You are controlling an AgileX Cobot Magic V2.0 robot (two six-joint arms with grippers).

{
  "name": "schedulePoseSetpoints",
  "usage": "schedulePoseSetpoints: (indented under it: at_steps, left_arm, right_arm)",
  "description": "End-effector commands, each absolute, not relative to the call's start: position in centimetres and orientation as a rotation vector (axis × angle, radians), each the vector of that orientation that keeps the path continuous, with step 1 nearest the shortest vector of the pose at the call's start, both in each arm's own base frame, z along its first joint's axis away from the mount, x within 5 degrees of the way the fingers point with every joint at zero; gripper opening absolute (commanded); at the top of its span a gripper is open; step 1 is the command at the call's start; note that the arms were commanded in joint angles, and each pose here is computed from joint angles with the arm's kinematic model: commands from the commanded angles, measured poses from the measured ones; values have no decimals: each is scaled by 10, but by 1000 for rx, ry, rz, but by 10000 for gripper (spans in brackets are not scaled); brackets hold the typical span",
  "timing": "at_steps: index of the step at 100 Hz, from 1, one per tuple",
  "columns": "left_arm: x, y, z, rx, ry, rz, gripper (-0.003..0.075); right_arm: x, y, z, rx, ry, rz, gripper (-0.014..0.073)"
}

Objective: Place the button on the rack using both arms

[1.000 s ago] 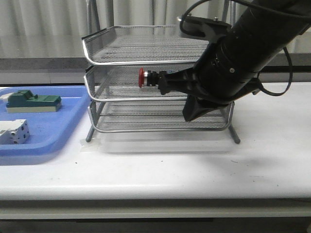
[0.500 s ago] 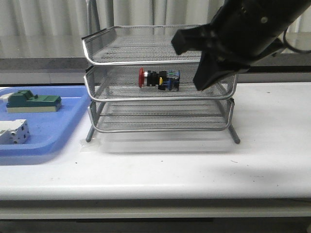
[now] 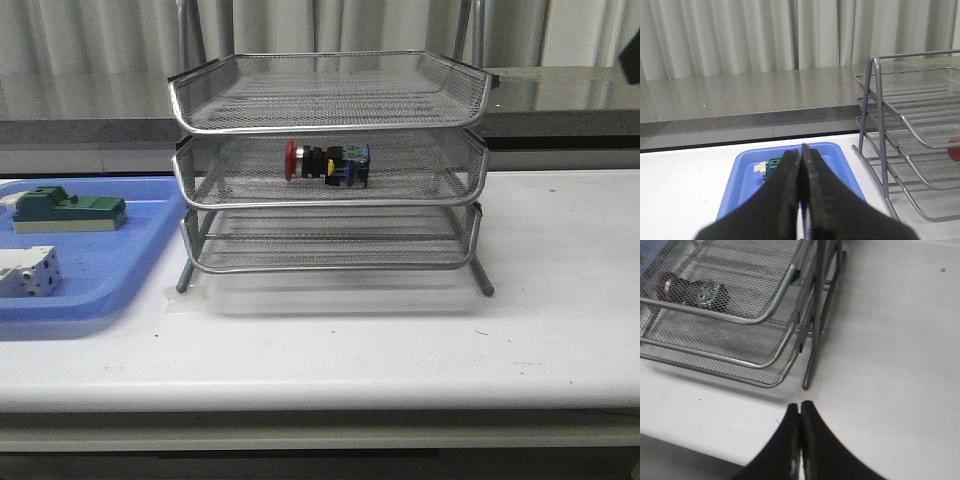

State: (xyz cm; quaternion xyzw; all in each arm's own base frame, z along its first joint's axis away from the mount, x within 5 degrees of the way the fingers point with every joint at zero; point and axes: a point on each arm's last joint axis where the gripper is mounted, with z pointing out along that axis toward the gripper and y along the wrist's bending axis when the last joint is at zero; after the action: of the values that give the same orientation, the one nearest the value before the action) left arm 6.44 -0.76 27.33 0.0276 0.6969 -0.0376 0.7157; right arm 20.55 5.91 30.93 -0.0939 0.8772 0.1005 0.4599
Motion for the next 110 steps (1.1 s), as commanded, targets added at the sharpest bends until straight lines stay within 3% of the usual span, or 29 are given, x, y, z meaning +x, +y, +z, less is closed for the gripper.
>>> schedulePoseSetpoints:
  at_steps: [1, 53, 110]
  left_arm:
    - [64, -4, 289, 14, 1453, -74, -20]
    - [64, -4, 289, 14, 1453, -74, -20]
    - [64, -4, 289, 14, 1453, -74, -20]
  right_arm:
    - [187, 49, 325, -207, 2028, 232, -57]
    - [78, 22, 296, -182, 1754, 253, -57]
    - [68, 20, 293, -183, 1729, 256, -57]
